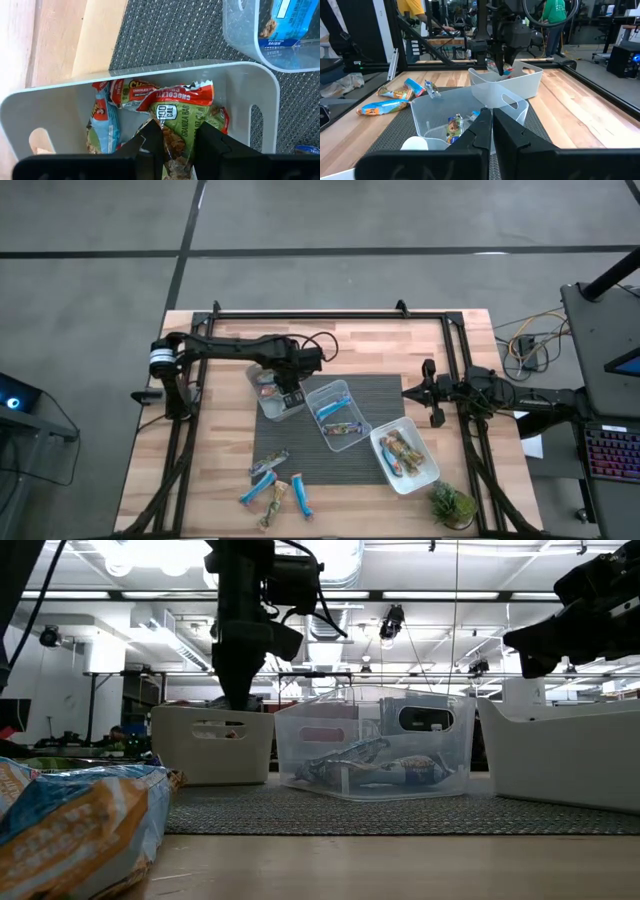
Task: Pick and place Granola Bars by type
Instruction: Put the red granola bar into the gray bin, then put the blue granola bar into the transparent bin
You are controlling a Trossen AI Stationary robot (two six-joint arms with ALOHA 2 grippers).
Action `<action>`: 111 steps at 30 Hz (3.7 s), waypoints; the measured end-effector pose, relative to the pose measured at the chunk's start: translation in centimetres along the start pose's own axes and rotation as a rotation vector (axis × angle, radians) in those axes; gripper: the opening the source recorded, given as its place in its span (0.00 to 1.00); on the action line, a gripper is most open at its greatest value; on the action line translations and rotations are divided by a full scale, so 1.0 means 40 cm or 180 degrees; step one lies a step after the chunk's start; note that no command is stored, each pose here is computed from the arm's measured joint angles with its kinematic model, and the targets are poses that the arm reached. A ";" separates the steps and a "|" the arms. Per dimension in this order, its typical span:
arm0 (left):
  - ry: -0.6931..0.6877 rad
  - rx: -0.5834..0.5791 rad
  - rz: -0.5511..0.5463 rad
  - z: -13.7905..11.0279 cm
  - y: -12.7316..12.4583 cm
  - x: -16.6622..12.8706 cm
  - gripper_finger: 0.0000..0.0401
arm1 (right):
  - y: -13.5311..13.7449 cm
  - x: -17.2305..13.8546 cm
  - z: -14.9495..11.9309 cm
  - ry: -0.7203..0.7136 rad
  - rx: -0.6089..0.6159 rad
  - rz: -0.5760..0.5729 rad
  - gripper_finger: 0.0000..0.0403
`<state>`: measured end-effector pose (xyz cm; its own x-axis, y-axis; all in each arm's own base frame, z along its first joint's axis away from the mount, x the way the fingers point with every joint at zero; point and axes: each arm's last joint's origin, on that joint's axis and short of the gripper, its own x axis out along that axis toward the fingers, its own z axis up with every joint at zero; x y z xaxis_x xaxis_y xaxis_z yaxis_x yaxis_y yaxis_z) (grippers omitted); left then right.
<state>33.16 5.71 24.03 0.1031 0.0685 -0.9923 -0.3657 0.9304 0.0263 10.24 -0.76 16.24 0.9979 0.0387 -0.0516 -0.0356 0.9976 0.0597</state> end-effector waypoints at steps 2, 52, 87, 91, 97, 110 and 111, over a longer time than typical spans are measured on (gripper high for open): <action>0.0000 -0.0012 -0.0001 0.000 0.000 0.000 0.15 | 0.000 0.000 0.000 0.0001 0.0000 0.0002 0.02; 0.0101 -0.0099 -0.0012 -0.009 -0.006 0.001 0.36 | 0.000 0.000 0.000 0.0000 0.0000 0.0001 0.02; -0.0183 -0.0759 -0.0592 -0.132 -0.150 -0.239 0.00 | 0.000 0.000 0.000 -0.0001 0.0000 0.0002 0.02; -0.0056 -0.0822 -0.0753 -0.148 -0.197 -0.240 0.00 | 0.000 0.000 0.000 -0.0002 0.0000 0.0003 0.02; 0.0119 -0.1008 -0.0831 -0.177 -0.270 -0.227 0.00 | 0.000 0.000 0.000 0.0000 0.0000 0.0002 0.02; 0.0173 -0.1334 -0.0988 -0.211 -0.378 -0.208 0.00 | 0.000 0.000 0.000 0.0000 0.0000 0.0002 0.02; 0.0184 -0.1314 -0.0979 -0.214 -0.384 -0.205 0.00 | 0.000 0.000 0.000 -0.0001 0.0000 0.0000 0.02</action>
<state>30.01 -12.21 30.73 0.2163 -0.2168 -0.9520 -0.6623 0.6839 -0.3062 10.24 -0.76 16.24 0.9979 0.0388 -0.0513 -0.0357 0.9976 0.0597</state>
